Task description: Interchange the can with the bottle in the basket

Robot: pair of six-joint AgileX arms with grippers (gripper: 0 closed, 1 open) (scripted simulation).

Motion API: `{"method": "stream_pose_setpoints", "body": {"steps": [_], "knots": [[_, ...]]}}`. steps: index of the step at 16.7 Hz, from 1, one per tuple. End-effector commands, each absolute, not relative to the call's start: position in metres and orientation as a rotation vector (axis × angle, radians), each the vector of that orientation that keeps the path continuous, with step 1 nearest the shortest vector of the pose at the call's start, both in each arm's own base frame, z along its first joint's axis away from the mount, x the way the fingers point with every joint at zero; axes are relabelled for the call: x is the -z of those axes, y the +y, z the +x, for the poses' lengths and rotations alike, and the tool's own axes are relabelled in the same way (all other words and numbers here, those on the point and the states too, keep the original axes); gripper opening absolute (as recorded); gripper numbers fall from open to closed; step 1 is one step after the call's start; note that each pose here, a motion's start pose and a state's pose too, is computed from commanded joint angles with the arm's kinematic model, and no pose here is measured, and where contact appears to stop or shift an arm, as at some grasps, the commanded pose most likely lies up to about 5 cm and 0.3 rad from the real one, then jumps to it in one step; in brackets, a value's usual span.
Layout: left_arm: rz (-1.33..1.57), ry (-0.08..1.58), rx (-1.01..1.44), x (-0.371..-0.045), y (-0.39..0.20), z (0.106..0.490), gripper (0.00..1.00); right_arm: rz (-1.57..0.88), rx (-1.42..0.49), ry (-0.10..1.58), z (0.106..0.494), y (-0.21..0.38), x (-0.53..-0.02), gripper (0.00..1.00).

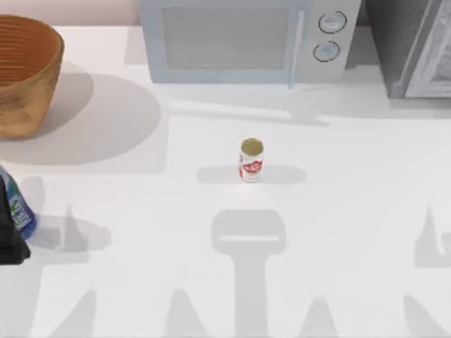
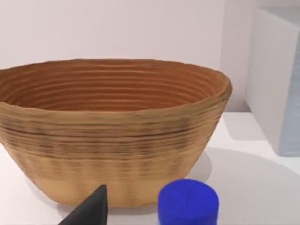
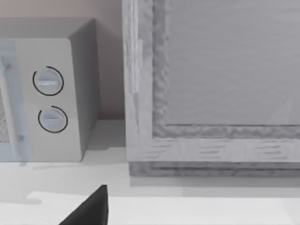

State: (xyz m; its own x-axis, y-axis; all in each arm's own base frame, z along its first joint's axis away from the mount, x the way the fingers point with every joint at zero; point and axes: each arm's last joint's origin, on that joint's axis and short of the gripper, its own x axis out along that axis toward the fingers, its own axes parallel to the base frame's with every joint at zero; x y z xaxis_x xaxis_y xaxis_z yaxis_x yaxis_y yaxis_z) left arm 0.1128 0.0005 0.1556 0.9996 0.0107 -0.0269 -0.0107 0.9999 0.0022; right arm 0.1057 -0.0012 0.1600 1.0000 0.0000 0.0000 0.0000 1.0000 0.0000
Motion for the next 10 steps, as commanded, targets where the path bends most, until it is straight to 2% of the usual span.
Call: {"method": "stream_pose_setpoints", "body": {"steps": [10], "knots": [[0.012,0.149,0.01,-0.125,0.009,0.147,1.0,0.0,0.0,0.0,0.106,-0.001,-0.16,1.0]]}}
